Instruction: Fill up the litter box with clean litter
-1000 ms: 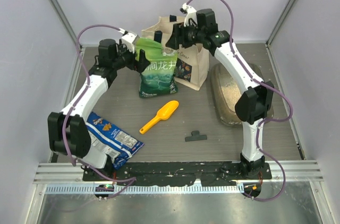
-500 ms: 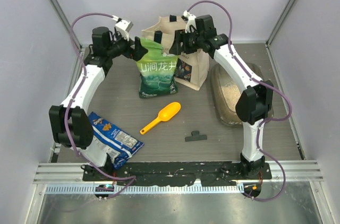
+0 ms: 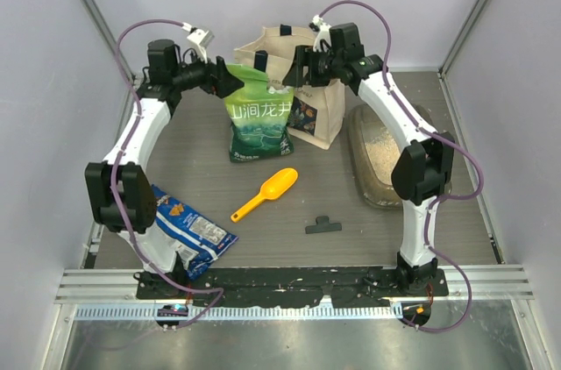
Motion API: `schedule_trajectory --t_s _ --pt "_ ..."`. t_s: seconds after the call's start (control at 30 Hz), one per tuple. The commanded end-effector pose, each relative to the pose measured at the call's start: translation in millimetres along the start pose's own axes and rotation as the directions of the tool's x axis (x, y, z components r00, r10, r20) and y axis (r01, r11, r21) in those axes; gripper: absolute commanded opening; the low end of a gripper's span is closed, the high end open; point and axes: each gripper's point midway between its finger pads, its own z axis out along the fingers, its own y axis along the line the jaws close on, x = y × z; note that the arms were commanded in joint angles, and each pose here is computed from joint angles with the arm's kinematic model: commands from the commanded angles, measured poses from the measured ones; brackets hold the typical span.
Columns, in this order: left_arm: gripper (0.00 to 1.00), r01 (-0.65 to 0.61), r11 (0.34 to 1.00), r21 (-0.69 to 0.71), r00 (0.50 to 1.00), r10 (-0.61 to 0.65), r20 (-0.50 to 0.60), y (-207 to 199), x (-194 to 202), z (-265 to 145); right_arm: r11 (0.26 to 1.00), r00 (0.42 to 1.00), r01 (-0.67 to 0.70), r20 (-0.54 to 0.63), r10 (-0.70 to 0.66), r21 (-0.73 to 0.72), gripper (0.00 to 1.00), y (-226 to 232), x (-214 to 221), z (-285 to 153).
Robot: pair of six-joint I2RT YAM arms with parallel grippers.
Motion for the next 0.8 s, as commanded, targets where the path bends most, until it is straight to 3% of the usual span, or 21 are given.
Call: schedule_trajectory --t_s 0.0,0.07,0.13,0.17,0.27,0.33,0.77 --pt "0.73 0.035 0.994 0.105 0.999 -0.035 -0.002 -7 -4 19 0.992 0.996 -0.089 0.018 0.091 -0.087 0.77 5 -10 -6" --pt "0.64 0.037 0.993 0.113 0.999 -0.037 -0.001 -5 -10 23 0.99 0.995 -0.101 0.011 0.103 -0.096 0.79 7 -8 -5" --pt "0.49 0.036 0.992 0.119 0.999 -0.036 0.001 -2 -12 28 0.989 0.994 -0.105 0.007 0.106 -0.101 0.79 7 -7 -6" --pt "0.35 0.037 0.992 0.121 0.999 -0.038 0.0 -2 -12 28 0.989 0.994 -0.107 0.0 0.107 -0.104 0.79 8 -5 -5" --pt "0.1 0.023 0.986 0.164 1.0 -0.023 -0.001 -12 -12 24 0.99 0.995 -0.105 -0.013 0.104 -0.099 0.79 5 1 -5" --pt "0.02 0.028 0.984 0.175 1.0 -0.028 -0.004 -20 -9 17 0.99 0.995 -0.103 -0.019 0.102 -0.093 0.79 4 4 -5" --pt "0.0 -0.043 0.972 0.232 0.995 0.021 0.099 -112 -16 -42 1.0 0.997 -0.01 -0.074 0.008 -0.028 0.8 15 32 -11"
